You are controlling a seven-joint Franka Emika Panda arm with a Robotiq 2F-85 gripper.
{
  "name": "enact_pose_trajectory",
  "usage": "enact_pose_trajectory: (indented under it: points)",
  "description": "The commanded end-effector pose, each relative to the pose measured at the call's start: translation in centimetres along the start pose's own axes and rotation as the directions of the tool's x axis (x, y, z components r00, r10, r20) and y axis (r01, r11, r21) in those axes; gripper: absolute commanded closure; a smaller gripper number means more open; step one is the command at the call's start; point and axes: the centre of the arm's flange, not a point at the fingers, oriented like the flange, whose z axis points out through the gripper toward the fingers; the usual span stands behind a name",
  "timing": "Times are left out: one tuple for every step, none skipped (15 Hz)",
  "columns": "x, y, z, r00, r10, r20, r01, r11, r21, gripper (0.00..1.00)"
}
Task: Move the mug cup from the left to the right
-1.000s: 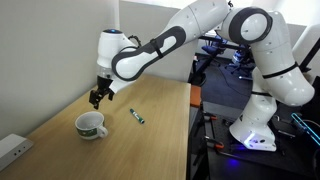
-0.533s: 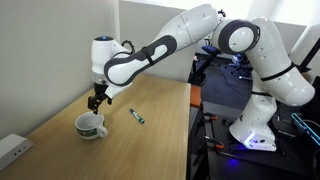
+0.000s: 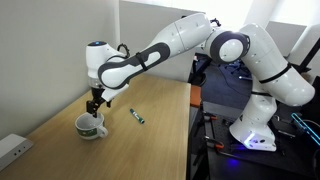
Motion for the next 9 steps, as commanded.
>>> enact_pose_trajectory:
  points:
    - [2.06,-1.10,0.38,1.000,-0.004,0.026,0.005,1.000,-0.020,0.14]
    - [2.16,-1.17,0.52,1.000,-0.005,0.029,0.006,1.000,-0.022,0.32]
    - [2.24,-1.25,0.63,0.999,-0.006,0.032,0.007,1.000,-0.022,0.38]
    - [2.30,-1.31,0.72,0.999,-0.007,0.035,0.008,1.000,-0.023,0.48]
    - [2.35,-1.37,0.79,0.999,-0.009,0.036,0.010,1.000,-0.024,0.55]
    - [2.39,-1.44,0.84,0.999,-0.009,0.038,0.010,1.000,-0.024,0.62]
    - [2.46,-1.50,0.87,0.999,-0.010,0.038,0.011,1.000,-0.024,0.70]
    - [2.52,-1.55,0.92,0.999,-0.011,0.038,0.012,1.000,-0.024,0.77]
    - [2.57,-1.62,0.93,0.999,-0.012,0.040,0.013,1.000,-0.023,0.85]
